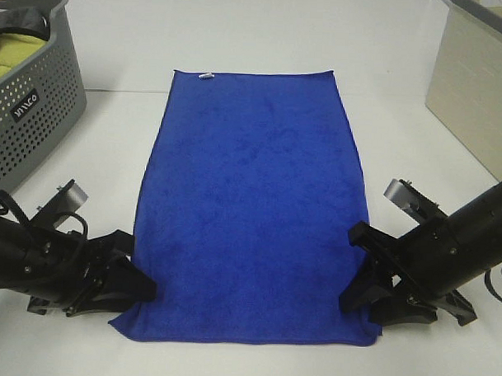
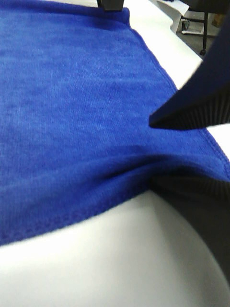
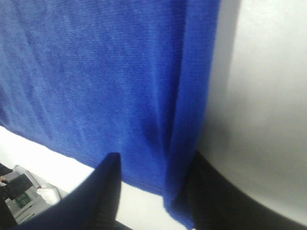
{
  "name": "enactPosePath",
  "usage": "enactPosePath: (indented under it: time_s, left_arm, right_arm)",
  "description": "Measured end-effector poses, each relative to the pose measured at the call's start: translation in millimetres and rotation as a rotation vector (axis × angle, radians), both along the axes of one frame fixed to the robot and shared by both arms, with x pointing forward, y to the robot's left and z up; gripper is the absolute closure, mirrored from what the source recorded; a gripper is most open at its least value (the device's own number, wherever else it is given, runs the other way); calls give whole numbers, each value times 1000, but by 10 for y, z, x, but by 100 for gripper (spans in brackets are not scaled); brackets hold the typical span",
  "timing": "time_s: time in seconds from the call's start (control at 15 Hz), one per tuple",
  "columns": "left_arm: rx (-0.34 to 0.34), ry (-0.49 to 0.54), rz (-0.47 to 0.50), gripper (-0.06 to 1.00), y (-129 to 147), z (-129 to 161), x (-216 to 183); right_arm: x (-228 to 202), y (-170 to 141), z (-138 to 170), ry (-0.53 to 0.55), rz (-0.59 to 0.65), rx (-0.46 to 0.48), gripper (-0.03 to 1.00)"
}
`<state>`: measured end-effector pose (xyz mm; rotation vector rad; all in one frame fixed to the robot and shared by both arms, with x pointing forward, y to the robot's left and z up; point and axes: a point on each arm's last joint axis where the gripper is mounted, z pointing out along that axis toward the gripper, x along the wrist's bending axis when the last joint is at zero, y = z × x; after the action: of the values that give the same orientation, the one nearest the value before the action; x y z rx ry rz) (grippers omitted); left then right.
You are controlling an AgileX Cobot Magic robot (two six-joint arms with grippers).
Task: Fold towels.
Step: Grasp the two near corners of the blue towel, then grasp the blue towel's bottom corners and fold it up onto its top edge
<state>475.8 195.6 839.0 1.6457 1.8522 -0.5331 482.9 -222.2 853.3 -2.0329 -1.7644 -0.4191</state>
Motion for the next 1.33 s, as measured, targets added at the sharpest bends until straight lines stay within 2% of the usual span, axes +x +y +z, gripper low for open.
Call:
enactPosePath:
  time_s: [0.07,0.13,0.2,0.4,0.6,0.73,1.13,1.33]
  left_arm:
    - [23,-2,-11,77,14,-13,-5]
    - [39,-2,-14,89,25,-22,-7]
    - [45,-5,-14,94,27,-19,-6]
    - [55,-15,-34,94,33,62,-17]
    - [69,-15,-71,94,46,214,-65]
    - [83,-6,-58,94,86,291,-198]
    - [85,54,-64,94,190,338,-741]
    - [75,34,-61,94,184,388,-757]
  right_arm:
    - [-3,-20,-19,8,-7,-26,72]
    - [-6,-33,-27,14,-12,-46,87]
    - [-9,-40,-30,23,-22,-55,96]
    - [-12,-43,-12,39,-40,-61,97]
    - [-97,-97,90,-15,-21,-113,97]
    - [-234,-141,133,-34,-27,-140,97]
    - [-677,-198,159,15,-26,-145,97]
    - [-671,-197,268,-43,-28,-137,97]
